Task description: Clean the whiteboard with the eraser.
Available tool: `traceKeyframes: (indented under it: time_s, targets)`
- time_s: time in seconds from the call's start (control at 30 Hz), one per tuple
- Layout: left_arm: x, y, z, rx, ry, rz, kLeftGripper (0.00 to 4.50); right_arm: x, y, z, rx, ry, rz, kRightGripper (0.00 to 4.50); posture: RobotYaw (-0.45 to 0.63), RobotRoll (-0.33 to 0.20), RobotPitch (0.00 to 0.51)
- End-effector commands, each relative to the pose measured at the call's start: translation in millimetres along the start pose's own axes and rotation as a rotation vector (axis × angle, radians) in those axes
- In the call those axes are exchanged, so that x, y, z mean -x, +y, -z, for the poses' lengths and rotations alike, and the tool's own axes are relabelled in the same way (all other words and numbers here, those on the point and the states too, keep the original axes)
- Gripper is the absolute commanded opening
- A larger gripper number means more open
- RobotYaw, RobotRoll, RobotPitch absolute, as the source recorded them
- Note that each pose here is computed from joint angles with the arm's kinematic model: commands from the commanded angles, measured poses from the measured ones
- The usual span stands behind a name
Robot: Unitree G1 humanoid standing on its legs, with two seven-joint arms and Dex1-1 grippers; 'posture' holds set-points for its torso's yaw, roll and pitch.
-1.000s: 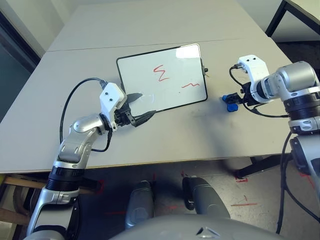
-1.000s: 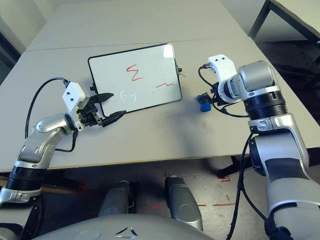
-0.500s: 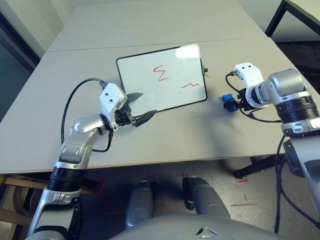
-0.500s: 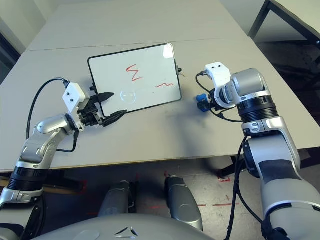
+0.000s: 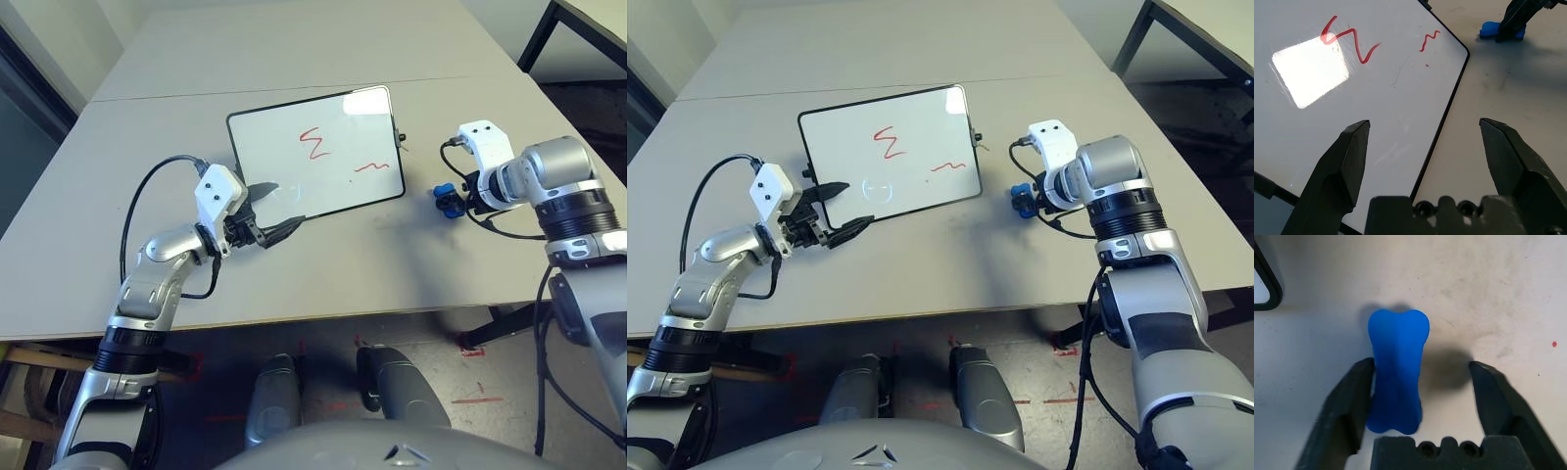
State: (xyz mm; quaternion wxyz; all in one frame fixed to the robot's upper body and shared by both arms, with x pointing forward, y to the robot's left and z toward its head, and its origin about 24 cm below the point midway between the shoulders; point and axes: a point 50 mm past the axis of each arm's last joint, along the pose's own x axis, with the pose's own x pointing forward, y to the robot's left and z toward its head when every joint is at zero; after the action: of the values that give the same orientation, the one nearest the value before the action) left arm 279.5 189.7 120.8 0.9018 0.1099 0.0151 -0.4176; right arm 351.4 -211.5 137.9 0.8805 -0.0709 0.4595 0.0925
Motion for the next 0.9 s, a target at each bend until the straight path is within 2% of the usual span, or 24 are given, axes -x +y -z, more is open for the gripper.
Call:
traceKeyframes:
  time_s: [0.03,0.17,0.23,0.3,0.57,0.77,0.9]
  targets:
    - [2.1,-0.3,3.1,-0.009,0.019,0.000,4.50,-7.1,0.0,10.8,0.013,0.052,0.003,2.41,-0.09,0.000,0.104]
    - [3.5,0.4,3.1,-0.011,0.021,-0.003,4.50,-3.6,1.9,8.9,0.051,0.039,-0.008,0.83,-0.09,0.000,0.104]
    - [4.7,1.9,2.7,-0.014,0.023,-0.007,4.50,1.1,4.2,3.5,0.103,0.008,-0.021,0.31,-0.09,0.000,0.105]
    - [6.0,3.8,2.0,-0.018,0.025,-0.012,4.50,7.6,7.7,-4.1,0.184,-0.032,-0.034,0.31,-0.09,0.000,0.105]
    - [7.5,9.5,-0.1,-0.035,0.033,-0.018,4.50,45.5,39.9,-44.4,0.793,-0.264,-0.040,0.31,-0.10,0.000,0.100]
    - [3.7,9.3,-1.5,-0.041,0.031,-0.005,4.50,54.6,67.9,-54.1,1.196,-0.308,-0.012,0.31,-0.10,0.000,0.092]
    - [2.2,9.5,-2.5,-0.044,0.026,-0.004,4.50,49.4,74.6,-56.8,1.331,-0.292,0.015,0.31,-0.09,0.000,0.089]
